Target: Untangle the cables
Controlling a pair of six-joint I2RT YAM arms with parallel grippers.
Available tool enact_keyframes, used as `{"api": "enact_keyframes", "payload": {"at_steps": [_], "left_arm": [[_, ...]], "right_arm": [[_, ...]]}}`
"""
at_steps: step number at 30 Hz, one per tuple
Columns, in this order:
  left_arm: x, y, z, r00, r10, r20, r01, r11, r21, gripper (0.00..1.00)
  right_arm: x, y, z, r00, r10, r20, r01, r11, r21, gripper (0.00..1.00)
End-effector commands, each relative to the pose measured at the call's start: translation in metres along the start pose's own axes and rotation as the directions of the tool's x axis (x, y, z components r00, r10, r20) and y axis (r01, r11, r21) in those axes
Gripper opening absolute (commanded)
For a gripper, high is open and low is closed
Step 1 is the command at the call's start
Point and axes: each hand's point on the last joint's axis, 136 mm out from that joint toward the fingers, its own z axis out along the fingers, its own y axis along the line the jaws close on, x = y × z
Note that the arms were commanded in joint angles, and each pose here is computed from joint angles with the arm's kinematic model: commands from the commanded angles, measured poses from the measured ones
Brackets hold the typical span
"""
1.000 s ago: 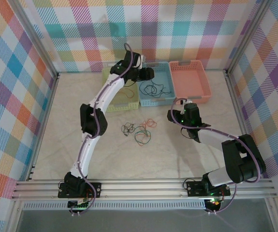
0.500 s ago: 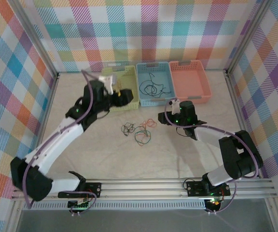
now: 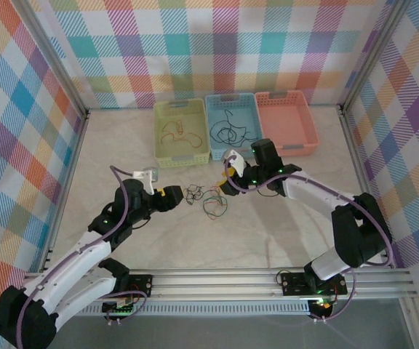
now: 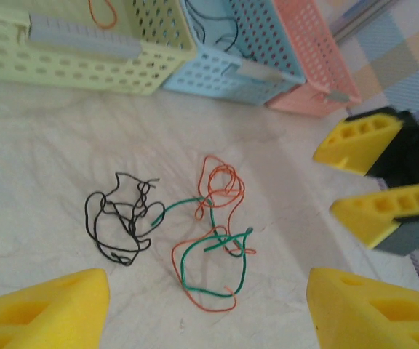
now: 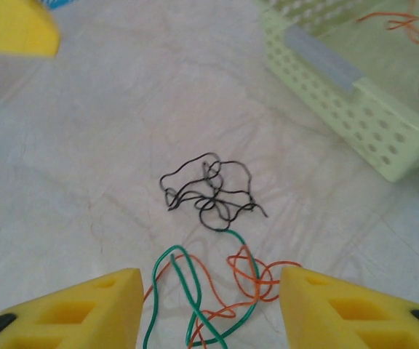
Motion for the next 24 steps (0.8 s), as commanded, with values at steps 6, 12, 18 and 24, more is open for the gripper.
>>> {"api": "enact_keyframes", "payload": {"at_steps": [6,12,18,24], "left_arm": [[-0.002,0.011,0.0,0.998,0.021,0.054,-0.019,0.999,-0.026,0.73],[0.009,0.026,-0.001,0.999,0.023,0.034,-0.021,0.997,-0.07,0.74],[0.009,0.031,-0.003,0.999,0.024,0.034,-0.021,0.995,-0.097,0.75],[0.01,0.03,-0.001,0.999,0.024,0.023,-0.022,0.996,-0.092,0.74]], "right_arm": [[0.006,0.021,0.022,0.94,-0.319,-0.121,0.292,0.935,-0.199,0.5],[0.019,0.012,0.04,0.869,-0.415,-0.269,0.349,0.901,-0.259,0.49],[0.029,0.008,0.049,0.836,-0.441,-0.326,0.358,0.889,-0.285,0.49],[0.044,0.003,0.057,0.8,-0.469,-0.375,0.376,0.878,-0.295,0.5]]}}
